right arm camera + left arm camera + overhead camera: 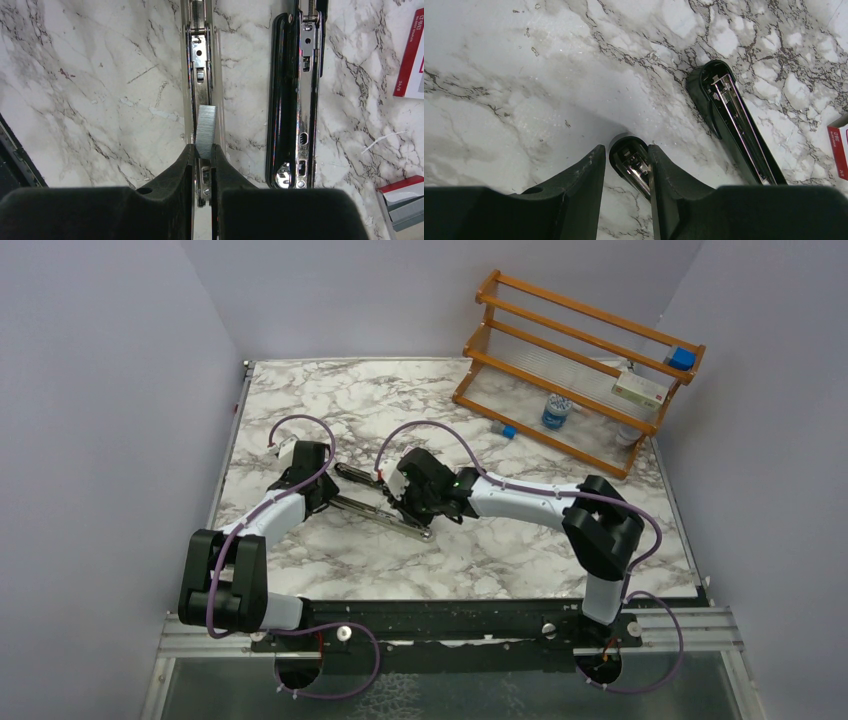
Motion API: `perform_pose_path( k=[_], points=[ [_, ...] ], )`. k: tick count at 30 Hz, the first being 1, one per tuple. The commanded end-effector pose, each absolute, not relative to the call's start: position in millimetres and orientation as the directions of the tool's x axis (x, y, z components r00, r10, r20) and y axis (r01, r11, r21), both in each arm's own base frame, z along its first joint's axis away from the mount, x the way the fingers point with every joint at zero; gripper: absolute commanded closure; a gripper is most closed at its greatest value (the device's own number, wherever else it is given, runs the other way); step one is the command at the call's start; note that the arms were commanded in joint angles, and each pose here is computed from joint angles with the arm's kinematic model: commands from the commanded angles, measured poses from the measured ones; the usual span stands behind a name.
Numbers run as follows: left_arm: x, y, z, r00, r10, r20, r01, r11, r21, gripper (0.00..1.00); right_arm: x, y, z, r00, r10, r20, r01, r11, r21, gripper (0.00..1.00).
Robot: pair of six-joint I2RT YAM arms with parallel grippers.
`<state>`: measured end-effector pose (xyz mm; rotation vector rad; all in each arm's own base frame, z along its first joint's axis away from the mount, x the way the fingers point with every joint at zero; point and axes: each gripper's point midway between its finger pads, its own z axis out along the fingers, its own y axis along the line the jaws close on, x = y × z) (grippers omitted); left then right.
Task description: Load the staples into the stapler
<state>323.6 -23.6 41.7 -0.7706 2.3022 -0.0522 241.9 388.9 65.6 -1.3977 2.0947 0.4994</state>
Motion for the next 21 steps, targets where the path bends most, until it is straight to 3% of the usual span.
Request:
perform_pose_path(
  k=[1,21],
  points=[
    [310.0,-16.0,34.8,-0.605,-0.527,-0.597,-0.526,0.827,-0.197,0.61,239.2,395.2,65.4,-0.279,-0.723,-0.632,-0.937,0.35,0.014,0.99],
    [309.8,-15.8,35.3,-0.605,-0.526,-0.598,-0.525,0.828,-0.196,0.61,233.1,395.5,59.7,-0.272,-0.741,-0.614,-0.948,0.316,0.039,0.99]
  ],
)
